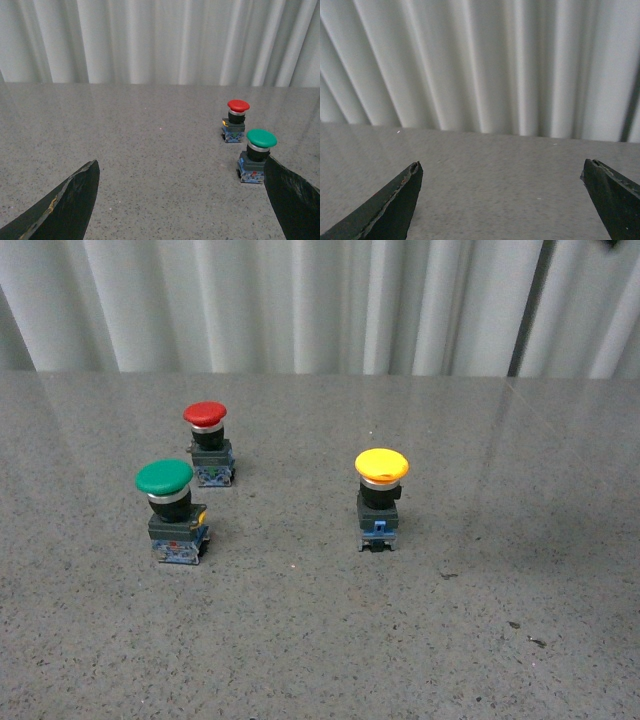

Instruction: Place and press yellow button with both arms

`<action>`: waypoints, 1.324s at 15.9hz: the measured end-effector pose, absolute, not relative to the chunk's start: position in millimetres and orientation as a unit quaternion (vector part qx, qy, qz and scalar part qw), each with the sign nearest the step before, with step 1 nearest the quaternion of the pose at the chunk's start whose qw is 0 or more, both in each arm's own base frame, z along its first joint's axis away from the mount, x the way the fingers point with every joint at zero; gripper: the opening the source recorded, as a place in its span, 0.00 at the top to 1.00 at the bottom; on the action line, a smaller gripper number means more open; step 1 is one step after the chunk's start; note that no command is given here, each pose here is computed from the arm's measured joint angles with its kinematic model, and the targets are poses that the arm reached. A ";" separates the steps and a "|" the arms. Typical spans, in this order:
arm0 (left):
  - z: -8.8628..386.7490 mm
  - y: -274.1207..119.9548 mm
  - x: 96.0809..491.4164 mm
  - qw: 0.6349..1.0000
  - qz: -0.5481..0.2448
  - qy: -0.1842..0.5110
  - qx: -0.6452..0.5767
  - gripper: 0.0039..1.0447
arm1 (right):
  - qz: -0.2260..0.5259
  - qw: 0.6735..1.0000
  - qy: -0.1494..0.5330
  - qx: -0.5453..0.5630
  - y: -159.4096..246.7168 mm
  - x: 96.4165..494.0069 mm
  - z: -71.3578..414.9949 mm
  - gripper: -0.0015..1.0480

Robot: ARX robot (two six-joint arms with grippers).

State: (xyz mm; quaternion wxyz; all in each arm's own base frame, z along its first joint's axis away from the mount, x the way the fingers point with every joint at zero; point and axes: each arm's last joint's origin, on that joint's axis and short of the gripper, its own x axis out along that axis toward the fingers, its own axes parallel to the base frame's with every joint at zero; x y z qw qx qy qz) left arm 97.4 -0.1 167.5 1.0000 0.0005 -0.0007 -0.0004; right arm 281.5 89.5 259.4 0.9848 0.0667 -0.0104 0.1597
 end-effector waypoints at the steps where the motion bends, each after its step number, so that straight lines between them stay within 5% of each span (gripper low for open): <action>1: 167.5 -0.1 97.4 1.000 0.000 -0.001 0.000 0.06 | 0.184 0.981 0.008 0.060 110.7 295.5 256.1 0.06; 4: 167.5 -0.1 97.4 1.000 0.000 -0.001 0.000 0.06 | 0.241 0.967 0.069 0.034 159.4 310.0 232.7 0.10; 12: 167.5 -0.1 97.4 1.000 0.000 -0.001 0.000 0.06 | 0.252 0.953 0.170 -0.002 160.3 306.4 205.1 0.94; 21: 167.5 -0.1 97.4 1.000 0.000 -0.001 0.000 0.06 | 0.255 0.941 0.224 -0.015 162.7 306.3 177.7 0.98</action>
